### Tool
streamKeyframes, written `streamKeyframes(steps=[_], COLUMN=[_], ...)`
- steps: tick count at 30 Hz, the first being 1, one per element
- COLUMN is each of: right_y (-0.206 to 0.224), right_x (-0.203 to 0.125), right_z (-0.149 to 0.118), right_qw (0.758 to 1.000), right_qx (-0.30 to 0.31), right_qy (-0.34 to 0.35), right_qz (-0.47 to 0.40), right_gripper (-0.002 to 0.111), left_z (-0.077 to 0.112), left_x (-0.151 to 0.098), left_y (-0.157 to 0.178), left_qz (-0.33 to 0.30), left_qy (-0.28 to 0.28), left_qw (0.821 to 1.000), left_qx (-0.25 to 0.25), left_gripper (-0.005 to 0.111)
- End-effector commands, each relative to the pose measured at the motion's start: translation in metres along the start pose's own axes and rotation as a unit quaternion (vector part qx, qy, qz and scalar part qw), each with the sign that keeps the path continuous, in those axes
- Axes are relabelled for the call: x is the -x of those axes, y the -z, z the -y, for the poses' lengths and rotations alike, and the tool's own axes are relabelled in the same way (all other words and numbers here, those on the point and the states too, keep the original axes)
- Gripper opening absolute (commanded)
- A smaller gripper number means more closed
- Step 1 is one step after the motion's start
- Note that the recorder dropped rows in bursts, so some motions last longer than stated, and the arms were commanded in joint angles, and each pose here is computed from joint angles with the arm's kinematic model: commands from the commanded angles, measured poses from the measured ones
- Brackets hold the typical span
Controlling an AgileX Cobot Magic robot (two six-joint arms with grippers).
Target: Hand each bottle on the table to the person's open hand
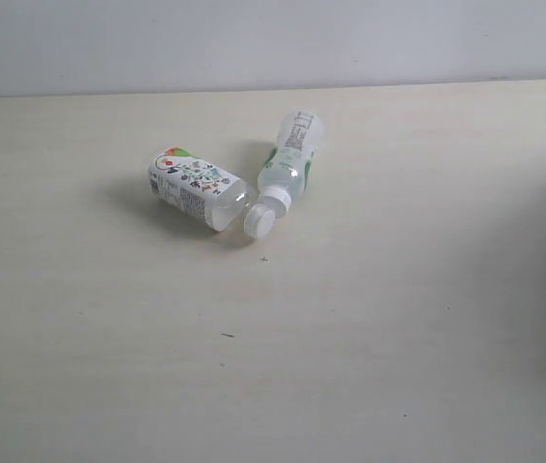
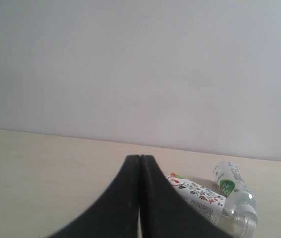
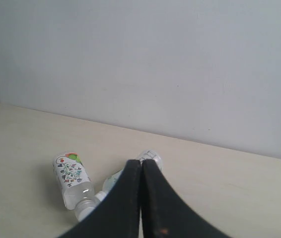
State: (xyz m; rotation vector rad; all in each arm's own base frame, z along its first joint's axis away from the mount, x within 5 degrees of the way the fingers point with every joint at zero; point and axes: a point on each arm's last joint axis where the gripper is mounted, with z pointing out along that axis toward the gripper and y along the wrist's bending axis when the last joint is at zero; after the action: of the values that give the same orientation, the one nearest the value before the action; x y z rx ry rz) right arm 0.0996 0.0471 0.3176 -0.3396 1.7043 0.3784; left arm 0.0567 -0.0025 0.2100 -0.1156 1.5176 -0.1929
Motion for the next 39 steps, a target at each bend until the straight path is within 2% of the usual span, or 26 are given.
streamKeyframes(steps=[1,29,34,39], right_y=[0.0,0.0,-0.004,-0.007], right_x=[-0.001,-0.001,-0.013,-0.034], right_z=[0.001,0.001,0.004,0.005], right_qw=[1.0,1.0,1.0,1.0], right_qx=[-0.003,-0.003,-0.015,-0.018], right_qy=[0.0,-0.002,0.0,-0.001], right_qz=[0.001,0.004,0.015,-0.014], right_gripper=[0.0,0.0,0.0,0.0], left_z=[0.0,0.0,0.0,0.0], left_x=[0.001,0.001,0.001,0.001], left_y=[0.0,0.0,0.0,0.0], left_qz=[0.004,0.004,0.004,0.004], left_qy=[0.002,0.002,0.002,0.002], left_qw=[1.0,1.0,1.0,1.0], left_qx=[-0.002,-0.002,-0.002,-0.002], left_gripper=[0.0,0.0,0.0,0.0])
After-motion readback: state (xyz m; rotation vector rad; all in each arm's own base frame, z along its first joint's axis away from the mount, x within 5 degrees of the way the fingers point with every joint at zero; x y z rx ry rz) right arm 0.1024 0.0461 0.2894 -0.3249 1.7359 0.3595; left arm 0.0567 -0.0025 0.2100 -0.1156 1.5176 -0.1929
